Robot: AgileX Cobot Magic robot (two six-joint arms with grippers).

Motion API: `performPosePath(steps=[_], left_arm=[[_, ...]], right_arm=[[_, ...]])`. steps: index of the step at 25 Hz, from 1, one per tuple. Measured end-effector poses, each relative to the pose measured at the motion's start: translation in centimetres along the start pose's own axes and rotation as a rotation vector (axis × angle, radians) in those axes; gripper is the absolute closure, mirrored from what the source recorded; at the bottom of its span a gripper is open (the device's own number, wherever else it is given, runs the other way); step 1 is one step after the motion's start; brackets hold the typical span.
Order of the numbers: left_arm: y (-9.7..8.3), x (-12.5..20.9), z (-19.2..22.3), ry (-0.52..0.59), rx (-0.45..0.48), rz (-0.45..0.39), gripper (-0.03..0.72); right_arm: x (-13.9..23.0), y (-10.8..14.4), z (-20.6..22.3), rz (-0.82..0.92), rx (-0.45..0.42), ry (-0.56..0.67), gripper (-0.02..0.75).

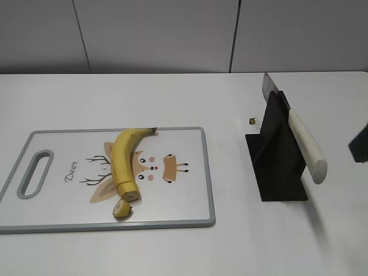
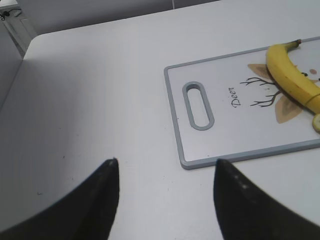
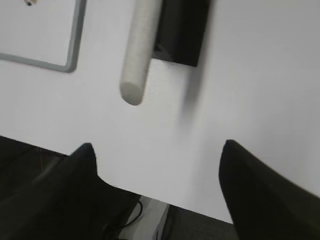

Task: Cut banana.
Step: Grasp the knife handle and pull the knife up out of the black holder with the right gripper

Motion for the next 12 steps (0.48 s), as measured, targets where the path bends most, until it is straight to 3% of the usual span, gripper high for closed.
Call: performPosePath(steps=[6,12], left_arm=[[0.0,0.0,0.0,0.000,0.000,0.000,0.105],[0.0,0.0,0.0,0.000,0.000,0.000,0.105]], right_arm=[[-2.9,3.8,2.4,-0.093,-0.069,0.106,0.165],[-4.8,2.9,5.1,-0.006,0.005,0.170,0.168]])
Point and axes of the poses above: a point on each arm's last joint axis where the gripper is mounted, z pointing out along that axis toward the gripper, y along the wrist's bending axis when the last joint is at zero, x = y × z, the point moved 8 cm from there along z, pointing out along that axis toward the gripper, and after that the axes turned 6 degrees about -z, right-handed, at the moved point
